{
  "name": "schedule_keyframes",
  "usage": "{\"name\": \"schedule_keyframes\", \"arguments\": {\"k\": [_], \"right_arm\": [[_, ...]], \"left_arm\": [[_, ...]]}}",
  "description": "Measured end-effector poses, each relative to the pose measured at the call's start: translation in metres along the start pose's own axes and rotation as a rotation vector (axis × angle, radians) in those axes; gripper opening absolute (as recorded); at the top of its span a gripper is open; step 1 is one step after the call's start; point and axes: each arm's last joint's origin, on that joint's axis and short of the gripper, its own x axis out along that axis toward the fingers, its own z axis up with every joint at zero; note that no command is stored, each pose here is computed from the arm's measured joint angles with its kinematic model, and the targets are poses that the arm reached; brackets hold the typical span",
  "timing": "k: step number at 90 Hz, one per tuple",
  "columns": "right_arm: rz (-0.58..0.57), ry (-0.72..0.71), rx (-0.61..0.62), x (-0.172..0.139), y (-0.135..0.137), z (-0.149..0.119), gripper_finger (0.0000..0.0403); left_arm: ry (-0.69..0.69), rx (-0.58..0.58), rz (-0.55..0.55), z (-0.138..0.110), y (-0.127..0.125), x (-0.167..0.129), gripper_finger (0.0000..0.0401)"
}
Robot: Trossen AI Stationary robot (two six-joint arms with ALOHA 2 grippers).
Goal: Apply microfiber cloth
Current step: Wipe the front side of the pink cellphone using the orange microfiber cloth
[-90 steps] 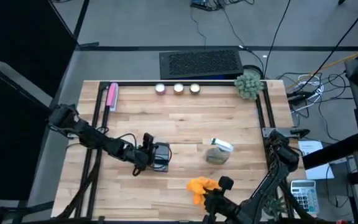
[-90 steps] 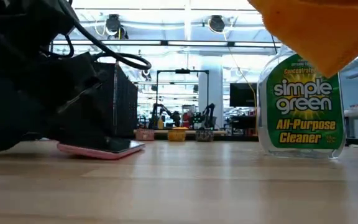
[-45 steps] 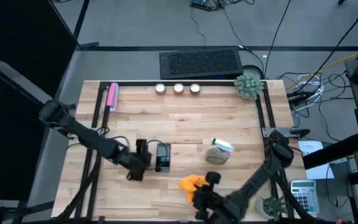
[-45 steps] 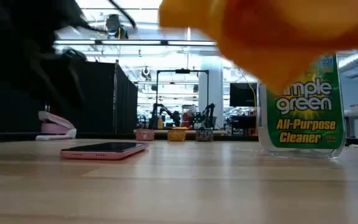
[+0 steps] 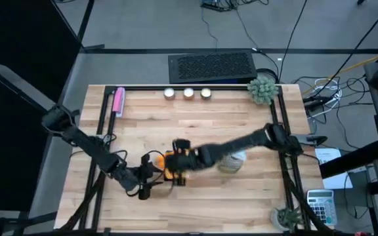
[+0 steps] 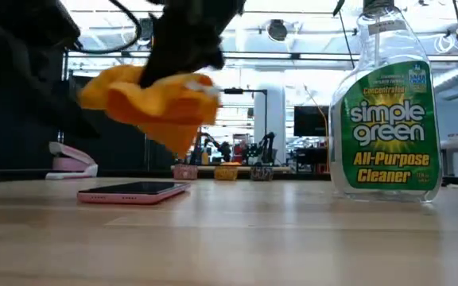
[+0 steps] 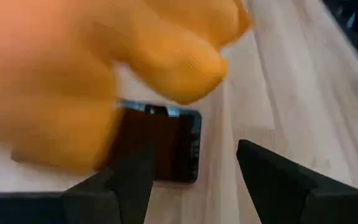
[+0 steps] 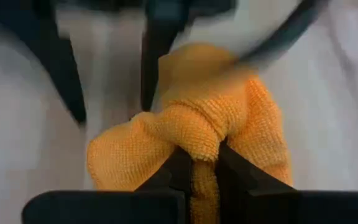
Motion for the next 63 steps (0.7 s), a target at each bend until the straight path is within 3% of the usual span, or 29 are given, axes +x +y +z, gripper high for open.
{"name": "schedule_keyframes", "arguments": {"k": [17,49,63], "right_arm": [[0.027,0.013,0.036,0.029,-0.023,-0.016,0.0022],[0.052,0.045,0.055,0.077,-0.028,-0.045,0.0022],[0.016,0.047,0.039,0.081,-0.041,-0.044,0.0022]], "left_arm": [[0.031,0.062,0.041,-0.010,0.007,0.024,0.0215],[-0.014,-0.025,0.019,-0.019,0.010,0.053,0.0215],[0.006,-0.030,0.023,-0.027,0.008,0.058,0.0215]]}}
